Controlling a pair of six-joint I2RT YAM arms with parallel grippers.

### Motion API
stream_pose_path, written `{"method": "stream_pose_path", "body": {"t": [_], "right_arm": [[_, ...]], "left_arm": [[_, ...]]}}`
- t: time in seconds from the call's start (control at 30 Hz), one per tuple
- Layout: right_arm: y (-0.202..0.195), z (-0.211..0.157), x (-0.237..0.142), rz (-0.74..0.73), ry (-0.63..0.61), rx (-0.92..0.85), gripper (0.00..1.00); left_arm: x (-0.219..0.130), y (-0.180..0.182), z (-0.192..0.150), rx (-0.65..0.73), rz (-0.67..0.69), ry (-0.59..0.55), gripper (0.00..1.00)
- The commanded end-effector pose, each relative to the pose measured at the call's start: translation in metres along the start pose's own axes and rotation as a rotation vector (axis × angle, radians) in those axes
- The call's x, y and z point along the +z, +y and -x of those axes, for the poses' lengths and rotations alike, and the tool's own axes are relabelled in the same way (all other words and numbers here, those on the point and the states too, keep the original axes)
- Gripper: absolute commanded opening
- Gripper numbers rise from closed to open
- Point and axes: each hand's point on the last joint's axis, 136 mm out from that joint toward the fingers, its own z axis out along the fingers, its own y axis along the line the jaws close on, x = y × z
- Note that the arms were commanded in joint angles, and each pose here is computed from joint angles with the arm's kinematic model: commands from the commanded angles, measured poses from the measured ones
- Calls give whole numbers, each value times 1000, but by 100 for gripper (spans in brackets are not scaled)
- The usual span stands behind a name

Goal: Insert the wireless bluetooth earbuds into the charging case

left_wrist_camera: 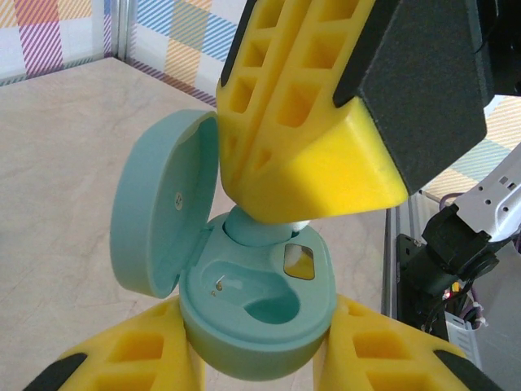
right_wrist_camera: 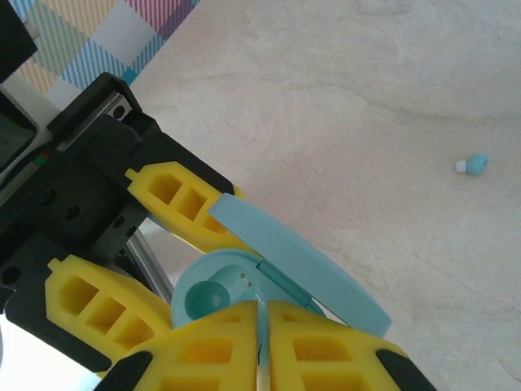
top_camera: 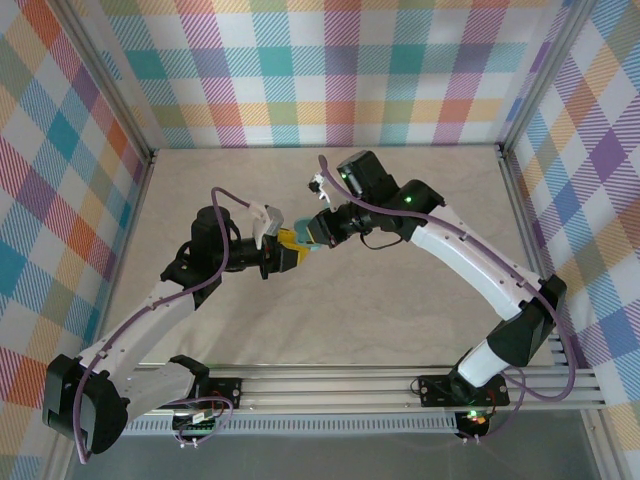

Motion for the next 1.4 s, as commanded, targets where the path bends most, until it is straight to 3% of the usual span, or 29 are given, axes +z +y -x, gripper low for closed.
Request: {"method": "stream_pose_path", "body": {"t": [0.0,0.3,0.6,0.7,0.77,0.87,1.07,1.37], "right_arm": [[2,-2,3,30,6,25,14],[-1,-8,-4,4,3,35,28],[-5,-12,-6,-22,3,40,32],[-6,-9,-9,-34,-15,38,46],[-6,-6,-12,-41,-34,30,48],[-3,0,-17,-36,-58,19,48],[-1,-2,-15,-24,-40,24,36],[-3,-17,-7,-12,14,59,31]], "left_arm": [[-2,-12,25,87,-38,-54,0],[-1,-11,25,85,-37,-53,0],[-1,-11,27,89,-38,-57,0],[-1,-12,28,89,-38,-58,0],[-1,-11,27,87,-35,-57,0],[-1,-10,27,87,-34,-56,0],[-2,-10,27,89,-30,-58,0],[-1,-9,25,85,-24,-54,0]]}}
